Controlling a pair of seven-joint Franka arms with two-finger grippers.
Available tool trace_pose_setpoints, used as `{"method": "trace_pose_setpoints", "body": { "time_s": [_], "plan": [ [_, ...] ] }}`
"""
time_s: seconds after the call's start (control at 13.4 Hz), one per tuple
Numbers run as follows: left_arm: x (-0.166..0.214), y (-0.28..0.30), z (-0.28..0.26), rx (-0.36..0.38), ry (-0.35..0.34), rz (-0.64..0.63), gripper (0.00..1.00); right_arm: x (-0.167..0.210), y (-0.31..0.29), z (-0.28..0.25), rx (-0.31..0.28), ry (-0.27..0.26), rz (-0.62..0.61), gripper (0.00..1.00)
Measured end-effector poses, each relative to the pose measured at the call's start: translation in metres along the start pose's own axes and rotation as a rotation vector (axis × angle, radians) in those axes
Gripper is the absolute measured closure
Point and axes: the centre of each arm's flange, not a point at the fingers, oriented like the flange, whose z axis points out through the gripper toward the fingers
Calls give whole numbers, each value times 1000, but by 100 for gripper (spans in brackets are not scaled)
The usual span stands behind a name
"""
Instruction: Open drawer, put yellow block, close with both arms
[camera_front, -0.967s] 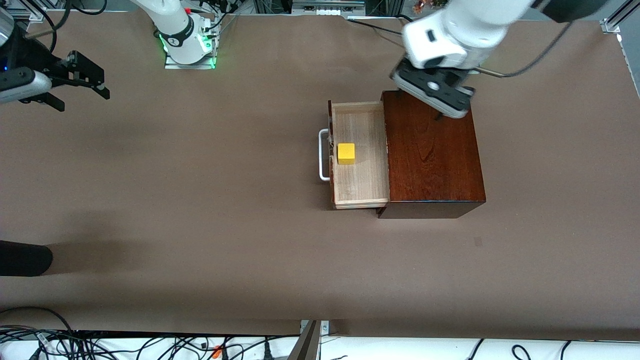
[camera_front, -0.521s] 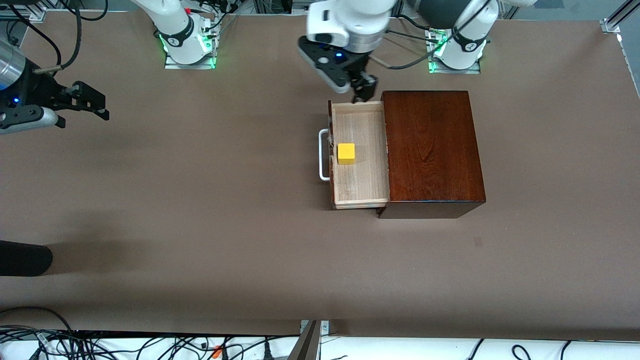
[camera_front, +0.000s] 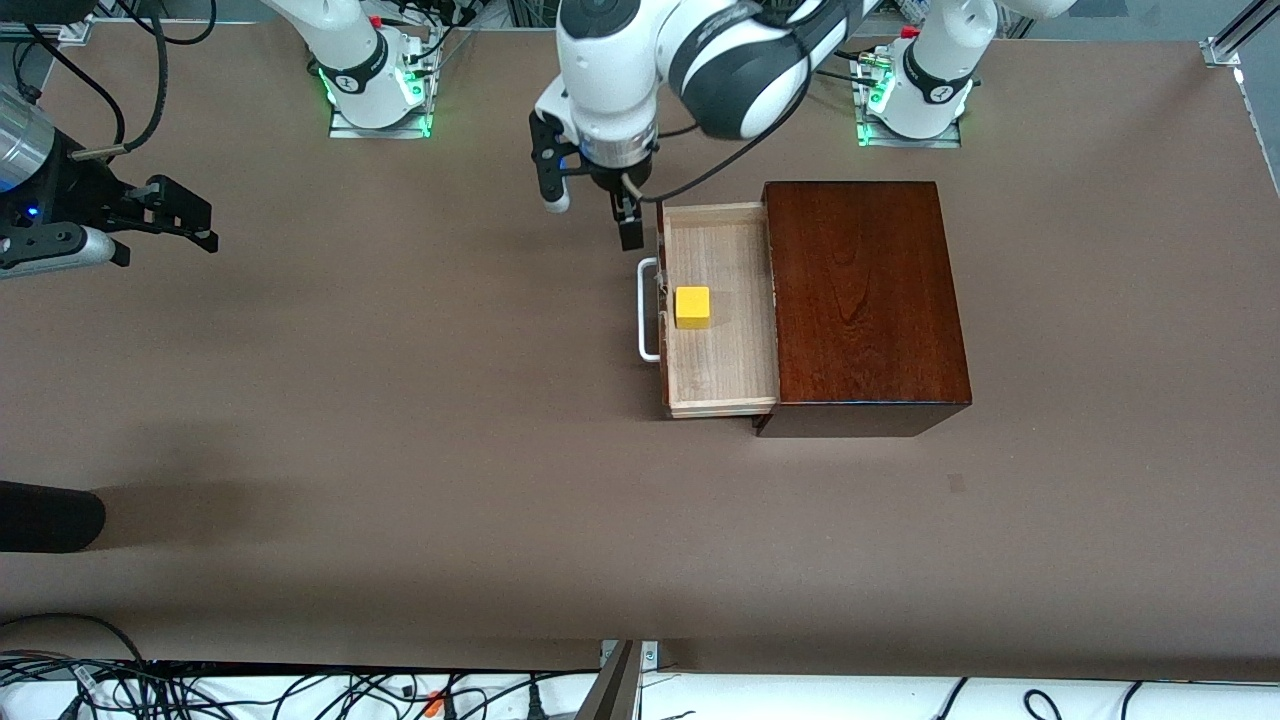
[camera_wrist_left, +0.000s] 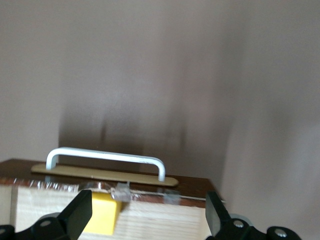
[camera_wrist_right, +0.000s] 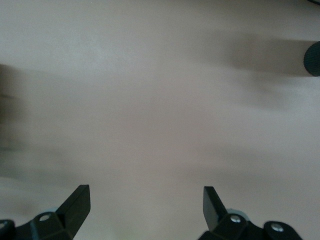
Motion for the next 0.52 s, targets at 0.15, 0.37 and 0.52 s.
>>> {"method": "trace_pose_setpoints", "body": {
  "time_s": [0.15, 0.37, 0.52],
  "plan": [
    [10, 2, 38, 28, -63, 62, 0, 0, 0, 0, -1, 1, 3, 0],
    [15, 2, 81, 21, -120, 86, 0, 0, 0, -1, -1, 3, 12, 0],
    [16, -3, 92, 20, -121, 81, 0, 1, -3, -1, -1, 4, 10, 0]
  ]
}}
